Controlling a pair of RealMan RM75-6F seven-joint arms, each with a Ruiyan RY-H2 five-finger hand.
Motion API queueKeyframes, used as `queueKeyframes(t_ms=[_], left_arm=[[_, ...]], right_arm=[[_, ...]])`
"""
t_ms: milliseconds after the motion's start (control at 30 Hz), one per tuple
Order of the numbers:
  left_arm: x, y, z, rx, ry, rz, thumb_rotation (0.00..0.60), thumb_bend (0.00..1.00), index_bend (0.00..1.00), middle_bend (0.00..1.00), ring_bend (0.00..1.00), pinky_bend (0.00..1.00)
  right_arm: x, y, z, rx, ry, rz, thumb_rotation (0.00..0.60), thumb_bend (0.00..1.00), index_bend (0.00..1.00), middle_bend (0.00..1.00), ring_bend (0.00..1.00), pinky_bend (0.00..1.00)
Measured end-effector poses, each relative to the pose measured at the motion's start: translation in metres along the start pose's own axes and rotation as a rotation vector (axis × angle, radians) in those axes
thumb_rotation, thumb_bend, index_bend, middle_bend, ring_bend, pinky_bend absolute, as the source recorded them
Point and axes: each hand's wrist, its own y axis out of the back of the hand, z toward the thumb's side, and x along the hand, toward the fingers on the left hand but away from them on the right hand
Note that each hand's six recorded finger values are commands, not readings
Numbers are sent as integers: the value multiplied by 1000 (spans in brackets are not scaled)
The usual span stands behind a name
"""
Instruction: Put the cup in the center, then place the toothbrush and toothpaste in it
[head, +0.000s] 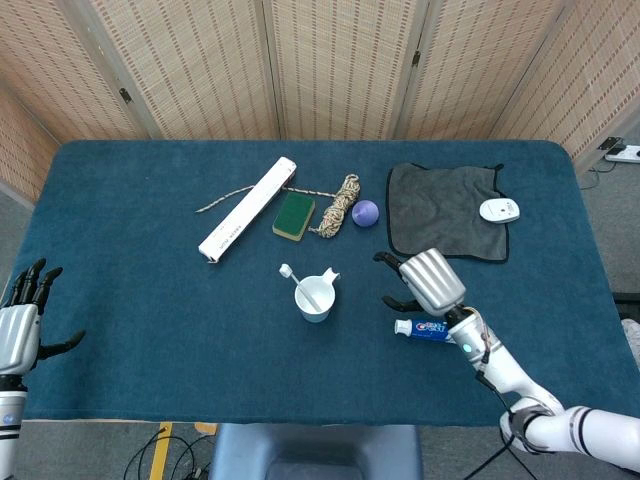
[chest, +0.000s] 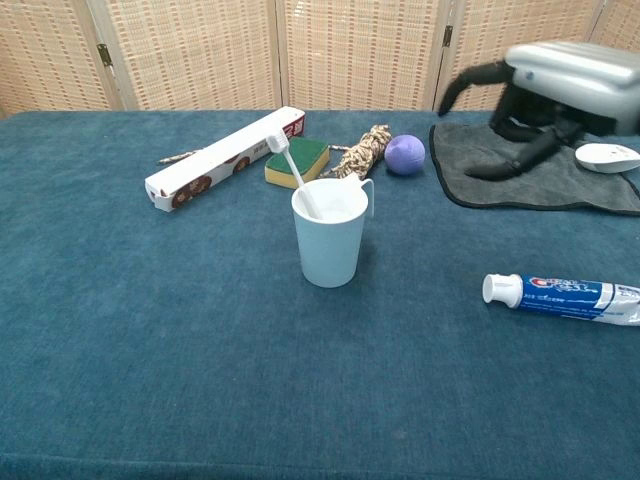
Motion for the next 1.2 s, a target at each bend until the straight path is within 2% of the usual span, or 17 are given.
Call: queueKeyframes(t_ms=[300, 600, 767, 1033, 1200], left_arm=[[5, -2, 6, 5, -11, -10, 600, 215, 124, 45, 55, 371], [3, -3, 4, 6, -6, -15, 600, 215, 123, 45, 55, 371], [1, -3, -2, 5, 9, -16, 600, 215, 122, 45, 55, 371], [0, -3, -6, 1, 18, -14, 600, 215, 121, 45, 55, 371], [0, -4, -7, 2, 21, -16, 600, 215, 121, 45, 55, 371]], right_arm=[[52, -37, -26, 121, -73, 197, 600, 150, 347, 965, 1000, 1000], [62, -77, -26, 135, -80, 345, 600, 150, 351, 969, 1000, 1000], [58, -91, -23, 140, -74, 381, 600, 169, 378, 970, 1000, 1000], [46, -93, -23, 141, -76, 366, 600, 205, 433, 974, 1000, 1000], [42, -96, -22, 153, -76, 370, 600, 304, 519, 981, 1000, 1000]])
